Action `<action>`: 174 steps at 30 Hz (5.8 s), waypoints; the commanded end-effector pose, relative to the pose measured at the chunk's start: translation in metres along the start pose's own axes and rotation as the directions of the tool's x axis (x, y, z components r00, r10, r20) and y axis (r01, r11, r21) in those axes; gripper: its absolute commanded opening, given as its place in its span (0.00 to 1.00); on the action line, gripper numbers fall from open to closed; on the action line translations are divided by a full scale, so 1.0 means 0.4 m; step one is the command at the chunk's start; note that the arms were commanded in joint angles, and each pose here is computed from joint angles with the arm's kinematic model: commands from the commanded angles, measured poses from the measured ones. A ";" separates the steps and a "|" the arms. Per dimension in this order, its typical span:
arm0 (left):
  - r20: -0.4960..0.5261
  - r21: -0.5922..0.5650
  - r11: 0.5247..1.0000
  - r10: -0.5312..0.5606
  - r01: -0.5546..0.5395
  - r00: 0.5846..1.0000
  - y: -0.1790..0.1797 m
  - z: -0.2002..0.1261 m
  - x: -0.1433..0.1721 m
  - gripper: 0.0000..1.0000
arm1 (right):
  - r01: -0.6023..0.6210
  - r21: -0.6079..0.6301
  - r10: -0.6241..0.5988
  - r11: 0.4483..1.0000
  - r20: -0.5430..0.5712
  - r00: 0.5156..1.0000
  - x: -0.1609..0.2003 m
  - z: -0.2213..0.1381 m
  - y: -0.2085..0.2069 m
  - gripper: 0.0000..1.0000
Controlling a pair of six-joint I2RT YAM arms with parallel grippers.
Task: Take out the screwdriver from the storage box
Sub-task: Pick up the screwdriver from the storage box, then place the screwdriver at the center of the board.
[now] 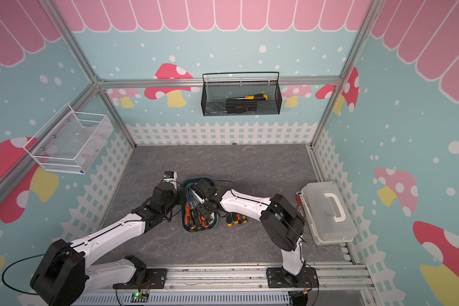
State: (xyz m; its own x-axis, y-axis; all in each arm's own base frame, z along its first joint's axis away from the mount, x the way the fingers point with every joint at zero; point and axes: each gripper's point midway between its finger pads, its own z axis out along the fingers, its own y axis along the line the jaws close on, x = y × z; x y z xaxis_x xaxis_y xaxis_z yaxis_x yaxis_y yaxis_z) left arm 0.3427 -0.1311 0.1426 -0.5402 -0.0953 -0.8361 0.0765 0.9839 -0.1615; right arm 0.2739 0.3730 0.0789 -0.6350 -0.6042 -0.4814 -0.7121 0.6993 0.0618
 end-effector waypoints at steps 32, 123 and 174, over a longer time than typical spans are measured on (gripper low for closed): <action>0.057 0.026 1.000 -0.013 0.012 0.998 -0.012 -0.024 -0.038 0.00 | -0.140 0.065 0.147 0.988 -0.124 0.981 0.041 0.108 -0.082 0.34; 0.076 0.023 1.000 0.008 -0.010 0.997 -0.011 -0.019 -0.062 0.00 | -0.502 0.082 0.494 0.861 0.099 0.864 0.283 -0.207 -0.366 0.00; 0.059 0.017 1.000 0.006 -0.007 0.998 -0.007 -0.013 -0.049 0.00 | -0.584 0.043 0.584 0.811 -0.012 0.811 0.328 -0.065 -0.421 0.24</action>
State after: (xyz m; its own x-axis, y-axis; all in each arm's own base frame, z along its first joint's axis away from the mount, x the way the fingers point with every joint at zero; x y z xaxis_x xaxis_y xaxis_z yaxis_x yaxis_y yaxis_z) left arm 0.3445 -0.1297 0.1469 -0.5270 -0.0856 -0.8456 0.0842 0.9848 -0.1522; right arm 0.3026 0.1670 0.0320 -0.9297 -0.0969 -0.3553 -0.2059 0.9367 0.2833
